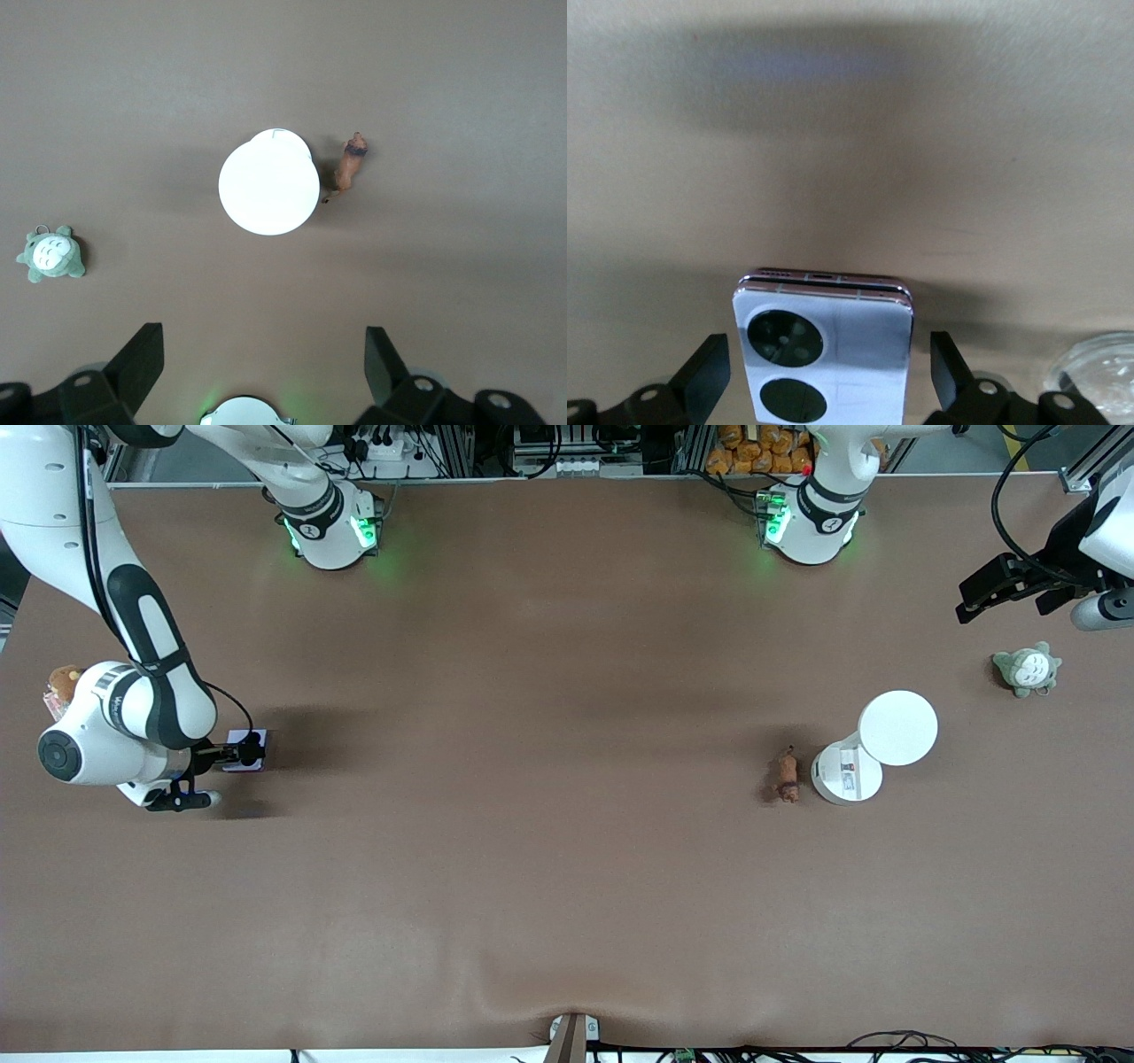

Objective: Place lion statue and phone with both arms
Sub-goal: 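Lower the phone beside the plastic cup and open the right gripper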

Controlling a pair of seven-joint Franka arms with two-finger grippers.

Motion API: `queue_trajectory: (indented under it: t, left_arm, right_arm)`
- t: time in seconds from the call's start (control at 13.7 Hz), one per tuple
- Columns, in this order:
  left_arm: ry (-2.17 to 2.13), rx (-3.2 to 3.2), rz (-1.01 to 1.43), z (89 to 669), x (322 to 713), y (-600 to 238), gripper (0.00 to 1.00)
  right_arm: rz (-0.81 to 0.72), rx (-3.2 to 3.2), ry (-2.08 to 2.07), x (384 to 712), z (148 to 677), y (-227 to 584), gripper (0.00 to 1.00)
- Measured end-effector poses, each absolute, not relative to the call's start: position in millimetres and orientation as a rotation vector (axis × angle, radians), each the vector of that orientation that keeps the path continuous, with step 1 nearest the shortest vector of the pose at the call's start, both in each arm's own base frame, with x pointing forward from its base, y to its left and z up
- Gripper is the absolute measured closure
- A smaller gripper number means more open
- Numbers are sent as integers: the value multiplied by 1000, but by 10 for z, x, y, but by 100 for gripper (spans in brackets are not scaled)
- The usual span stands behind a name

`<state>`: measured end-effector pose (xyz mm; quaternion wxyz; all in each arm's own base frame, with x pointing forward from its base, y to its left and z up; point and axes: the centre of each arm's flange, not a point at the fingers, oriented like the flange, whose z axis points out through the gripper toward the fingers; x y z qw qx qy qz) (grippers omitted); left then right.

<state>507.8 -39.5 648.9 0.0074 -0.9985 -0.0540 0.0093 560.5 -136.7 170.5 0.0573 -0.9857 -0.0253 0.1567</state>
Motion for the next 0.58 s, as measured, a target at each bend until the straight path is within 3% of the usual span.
queue_trajectory:
  t: [0.22,0.58]
  left_arm:
    - [-169,-3122,28,6489,5078,-394,0]
    - [-169,-3122,27,6489,5079,-394,0]
  right_arm:
    - [482,-2980,-95,5849,2041,-1384,0]
    - [530,-2945,-150,6340,3332,-1369,0]
